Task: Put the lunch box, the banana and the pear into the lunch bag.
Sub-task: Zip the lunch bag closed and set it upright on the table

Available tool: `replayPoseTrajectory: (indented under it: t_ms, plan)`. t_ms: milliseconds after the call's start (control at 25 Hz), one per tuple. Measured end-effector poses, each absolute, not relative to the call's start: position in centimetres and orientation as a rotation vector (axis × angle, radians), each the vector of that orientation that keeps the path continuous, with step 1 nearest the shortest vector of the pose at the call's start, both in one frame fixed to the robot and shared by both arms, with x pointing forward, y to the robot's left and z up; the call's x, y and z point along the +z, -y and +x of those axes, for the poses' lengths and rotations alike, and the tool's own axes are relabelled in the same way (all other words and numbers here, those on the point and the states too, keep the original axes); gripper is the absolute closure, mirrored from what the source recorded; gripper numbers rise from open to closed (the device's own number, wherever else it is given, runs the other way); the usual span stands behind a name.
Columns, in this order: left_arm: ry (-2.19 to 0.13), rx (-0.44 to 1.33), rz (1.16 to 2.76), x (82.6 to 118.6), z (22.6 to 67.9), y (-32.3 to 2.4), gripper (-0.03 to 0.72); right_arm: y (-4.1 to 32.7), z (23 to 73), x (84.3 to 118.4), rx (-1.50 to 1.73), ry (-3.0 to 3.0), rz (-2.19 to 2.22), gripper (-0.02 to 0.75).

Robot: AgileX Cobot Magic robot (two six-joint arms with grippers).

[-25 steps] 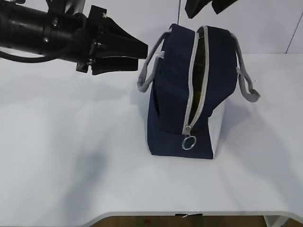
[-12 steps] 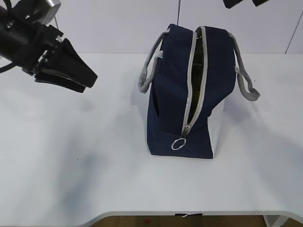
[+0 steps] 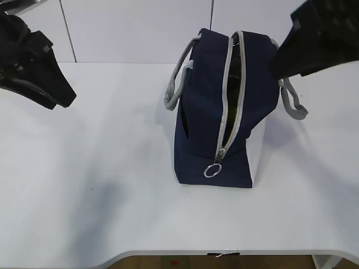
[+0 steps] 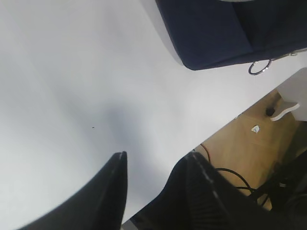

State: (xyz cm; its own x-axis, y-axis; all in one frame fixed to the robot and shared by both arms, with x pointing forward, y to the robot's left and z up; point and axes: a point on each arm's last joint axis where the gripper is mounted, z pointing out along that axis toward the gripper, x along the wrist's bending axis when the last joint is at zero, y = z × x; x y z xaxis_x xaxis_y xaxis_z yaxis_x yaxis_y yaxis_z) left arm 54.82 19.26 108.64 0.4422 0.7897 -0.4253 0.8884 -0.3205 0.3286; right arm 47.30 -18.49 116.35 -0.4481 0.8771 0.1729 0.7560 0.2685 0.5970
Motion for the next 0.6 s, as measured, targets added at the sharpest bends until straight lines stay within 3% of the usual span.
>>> replayPoseTrajectory:
  t_ms: [600]
  plan:
    - [-1.403, -0.233, 2.166, 109.7, 54.1, -19.2, 0.384, 18.0, 42.9, 103.6, 1.161, -2.17, 1.16, 0.356]
